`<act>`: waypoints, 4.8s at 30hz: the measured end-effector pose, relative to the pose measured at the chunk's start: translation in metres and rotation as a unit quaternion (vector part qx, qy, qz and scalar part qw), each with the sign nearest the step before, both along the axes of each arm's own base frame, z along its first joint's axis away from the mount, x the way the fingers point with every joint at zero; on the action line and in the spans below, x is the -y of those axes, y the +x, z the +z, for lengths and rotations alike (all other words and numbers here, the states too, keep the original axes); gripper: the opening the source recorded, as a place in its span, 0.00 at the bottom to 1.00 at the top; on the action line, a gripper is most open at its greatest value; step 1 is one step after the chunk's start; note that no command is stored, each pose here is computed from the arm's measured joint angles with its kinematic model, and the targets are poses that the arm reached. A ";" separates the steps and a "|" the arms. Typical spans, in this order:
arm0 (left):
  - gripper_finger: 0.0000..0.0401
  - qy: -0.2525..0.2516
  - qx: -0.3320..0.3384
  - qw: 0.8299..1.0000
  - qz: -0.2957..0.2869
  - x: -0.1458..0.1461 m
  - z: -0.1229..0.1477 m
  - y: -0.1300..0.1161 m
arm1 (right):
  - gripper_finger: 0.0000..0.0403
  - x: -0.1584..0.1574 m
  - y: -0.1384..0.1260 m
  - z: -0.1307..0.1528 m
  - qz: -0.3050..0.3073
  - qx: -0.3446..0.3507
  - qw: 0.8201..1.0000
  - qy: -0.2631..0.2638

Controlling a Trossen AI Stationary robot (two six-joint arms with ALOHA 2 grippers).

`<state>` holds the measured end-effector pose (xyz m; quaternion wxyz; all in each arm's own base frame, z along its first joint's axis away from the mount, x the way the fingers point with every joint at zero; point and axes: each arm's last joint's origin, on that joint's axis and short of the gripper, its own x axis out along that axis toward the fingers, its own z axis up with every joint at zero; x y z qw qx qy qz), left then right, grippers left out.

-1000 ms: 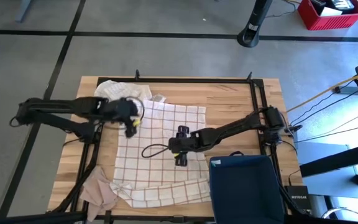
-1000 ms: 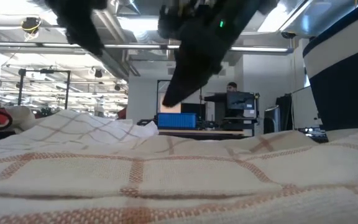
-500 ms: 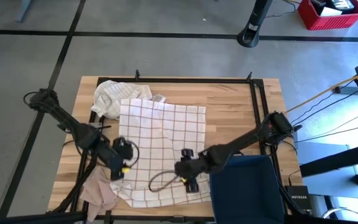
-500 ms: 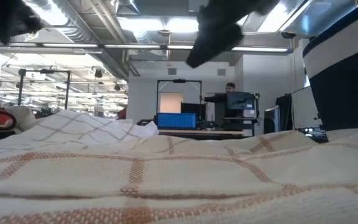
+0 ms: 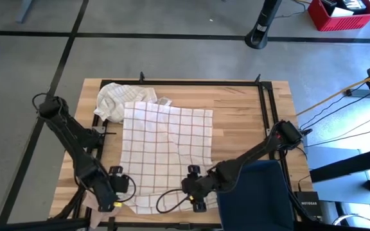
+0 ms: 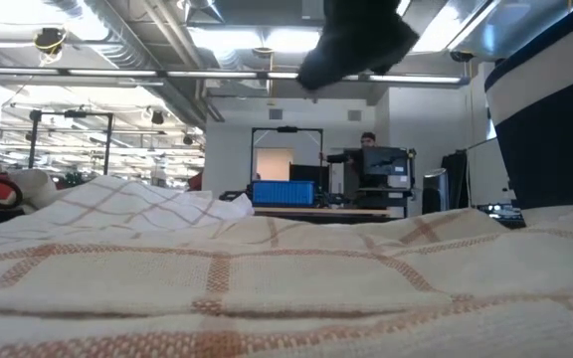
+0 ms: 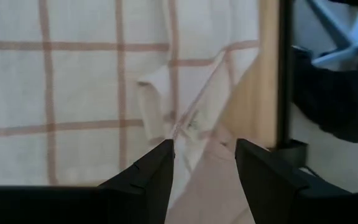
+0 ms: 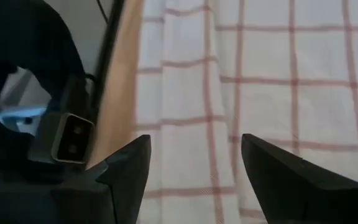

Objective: Fold towel
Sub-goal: Fold the white patterned towel

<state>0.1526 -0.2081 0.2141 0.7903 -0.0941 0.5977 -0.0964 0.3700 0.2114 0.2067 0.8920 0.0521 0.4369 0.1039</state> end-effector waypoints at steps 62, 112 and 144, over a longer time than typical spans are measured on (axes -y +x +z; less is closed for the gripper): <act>0.49 0.015 -0.095 0.995 -0.026 -0.023 -0.019 0.025 | 0.51 -0.017 -0.034 -0.016 0.083 -0.078 0.985 -0.132; 0.01 0.183 0.027 0.940 0.285 -0.067 -0.021 -0.024 | 0.51 -0.036 -0.020 -0.048 0.068 -0.102 0.989 -0.081; 0.01 0.187 0.028 0.943 0.274 -0.067 -0.021 -0.023 | 0.51 -0.026 -0.025 -0.035 -0.010 -0.159 0.964 -0.215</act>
